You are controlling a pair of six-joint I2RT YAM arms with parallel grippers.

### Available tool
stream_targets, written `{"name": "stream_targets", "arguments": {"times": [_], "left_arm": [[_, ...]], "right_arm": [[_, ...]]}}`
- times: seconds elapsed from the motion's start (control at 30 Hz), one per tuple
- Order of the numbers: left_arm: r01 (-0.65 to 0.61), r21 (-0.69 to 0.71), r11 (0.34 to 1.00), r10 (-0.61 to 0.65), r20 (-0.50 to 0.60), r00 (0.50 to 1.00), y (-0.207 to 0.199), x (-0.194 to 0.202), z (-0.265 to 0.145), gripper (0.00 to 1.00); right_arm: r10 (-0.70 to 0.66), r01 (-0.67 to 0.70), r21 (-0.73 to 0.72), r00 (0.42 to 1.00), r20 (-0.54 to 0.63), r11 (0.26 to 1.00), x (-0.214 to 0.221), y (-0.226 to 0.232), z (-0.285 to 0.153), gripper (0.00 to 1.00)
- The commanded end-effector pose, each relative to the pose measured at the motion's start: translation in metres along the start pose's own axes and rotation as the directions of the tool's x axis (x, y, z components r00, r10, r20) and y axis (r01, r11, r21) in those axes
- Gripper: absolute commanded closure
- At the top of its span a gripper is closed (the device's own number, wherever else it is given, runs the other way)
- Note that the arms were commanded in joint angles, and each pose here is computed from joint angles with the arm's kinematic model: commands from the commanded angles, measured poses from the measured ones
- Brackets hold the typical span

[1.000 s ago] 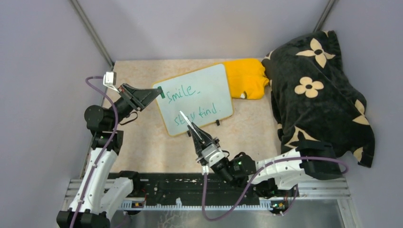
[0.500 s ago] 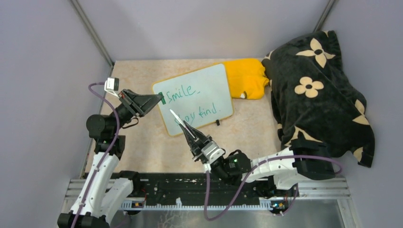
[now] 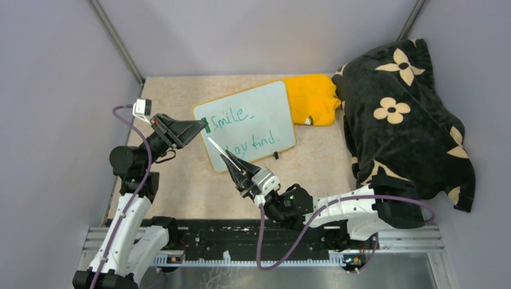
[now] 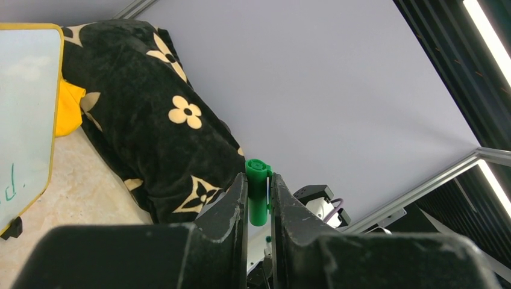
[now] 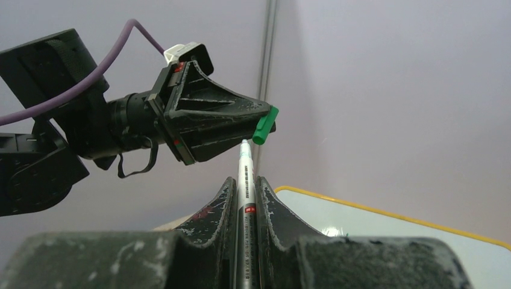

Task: Write a sentence on the whiteboard
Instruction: Close the whiteboard marker at the center of the board.

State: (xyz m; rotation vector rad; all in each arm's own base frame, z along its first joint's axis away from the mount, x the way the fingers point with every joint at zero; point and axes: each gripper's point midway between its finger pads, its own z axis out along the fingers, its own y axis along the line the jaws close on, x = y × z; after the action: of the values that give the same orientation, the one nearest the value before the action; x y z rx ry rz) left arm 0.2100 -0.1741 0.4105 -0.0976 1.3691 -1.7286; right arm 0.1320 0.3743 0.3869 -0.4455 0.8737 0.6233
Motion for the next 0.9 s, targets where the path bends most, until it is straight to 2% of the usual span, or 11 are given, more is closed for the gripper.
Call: {"name": "stream_targets", "arguments": {"times": [0.0, 0.87], "left_arm": [[-0.043, 0.066, 0.997, 0.043, 0.005, 0.999, -0.023, 0.0, -0.001, 1.0], [-0.05, 0.077, 0.996, 0.051, -0.006, 0.999, -0.027, 0.003, -0.002, 1.0]], "right_arm": [[0.071, -0.072, 0.034, 0.997, 0.04, 0.997, -0.019, -0.009, 0.012, 1.0], [0.073, -0.077, 0.102, 0.996, 0.046, 0.992, -0.023, -0.025, 0.013, 1.0]]}}
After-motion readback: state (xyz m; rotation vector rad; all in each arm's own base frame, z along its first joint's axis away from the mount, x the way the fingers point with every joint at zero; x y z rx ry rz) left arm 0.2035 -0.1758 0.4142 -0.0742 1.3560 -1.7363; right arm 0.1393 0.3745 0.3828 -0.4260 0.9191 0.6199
